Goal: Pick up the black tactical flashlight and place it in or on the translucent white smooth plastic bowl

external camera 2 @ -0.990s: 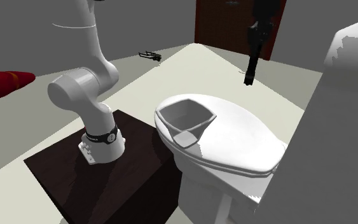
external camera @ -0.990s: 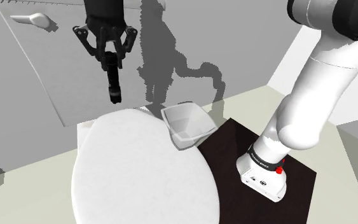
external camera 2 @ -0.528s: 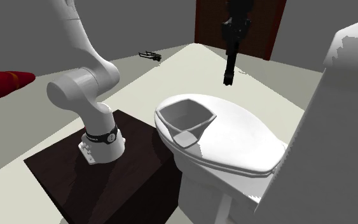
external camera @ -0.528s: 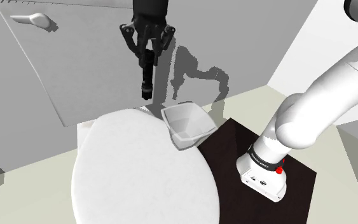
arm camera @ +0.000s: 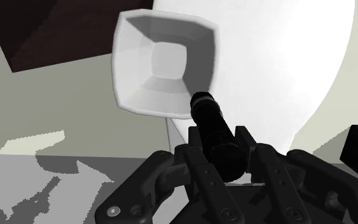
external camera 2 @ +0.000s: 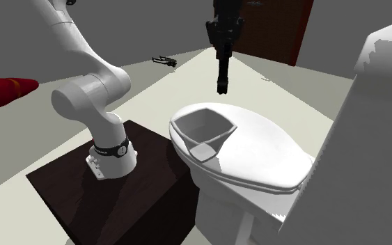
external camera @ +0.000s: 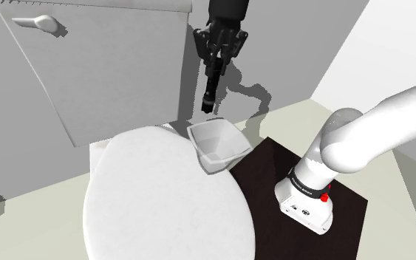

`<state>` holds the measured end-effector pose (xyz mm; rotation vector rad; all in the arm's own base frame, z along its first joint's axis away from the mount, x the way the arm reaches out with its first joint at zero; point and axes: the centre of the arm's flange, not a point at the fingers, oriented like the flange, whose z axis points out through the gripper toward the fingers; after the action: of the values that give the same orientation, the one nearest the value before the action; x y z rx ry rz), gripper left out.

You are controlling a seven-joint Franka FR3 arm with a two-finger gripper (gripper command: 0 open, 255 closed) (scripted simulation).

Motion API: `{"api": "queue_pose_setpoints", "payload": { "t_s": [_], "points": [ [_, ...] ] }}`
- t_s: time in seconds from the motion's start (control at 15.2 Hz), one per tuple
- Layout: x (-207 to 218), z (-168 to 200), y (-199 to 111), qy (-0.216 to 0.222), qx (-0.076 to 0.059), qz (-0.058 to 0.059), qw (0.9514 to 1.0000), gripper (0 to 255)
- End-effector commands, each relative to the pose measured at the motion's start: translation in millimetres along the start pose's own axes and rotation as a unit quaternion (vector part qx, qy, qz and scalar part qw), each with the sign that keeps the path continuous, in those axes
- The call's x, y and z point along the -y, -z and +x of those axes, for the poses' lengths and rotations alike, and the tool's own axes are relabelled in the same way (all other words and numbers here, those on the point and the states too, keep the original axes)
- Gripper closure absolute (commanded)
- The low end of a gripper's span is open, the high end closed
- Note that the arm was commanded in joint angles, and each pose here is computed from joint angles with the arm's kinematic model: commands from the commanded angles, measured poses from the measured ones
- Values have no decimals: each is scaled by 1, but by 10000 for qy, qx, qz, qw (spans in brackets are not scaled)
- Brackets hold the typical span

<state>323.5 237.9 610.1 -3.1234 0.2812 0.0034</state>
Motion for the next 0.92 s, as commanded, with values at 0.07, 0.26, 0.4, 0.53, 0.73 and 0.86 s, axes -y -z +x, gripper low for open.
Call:
{"api": "queue_pose_setpoints", "payload": {
  "t_s": [0.07, 0.26, 0.4, 0.53, 0.73, 0.86],
  "points": [
    [-37, -17, 7, 3, 3, 5, 10000, 255],
    [-52, -24, -2, 3, 3, 5, 10000, 255],
    [-52, -24, -12, 3, 3, 5, 10000, 255],
    [-52, -24, -23, 3, 3, 5, 10000, 255],
    [-52, -24, -38, 3, 3, 5, 10000, 255],
    [-52, -24, -49, 3, 3, 5, 10000, 255]
  ]
}}
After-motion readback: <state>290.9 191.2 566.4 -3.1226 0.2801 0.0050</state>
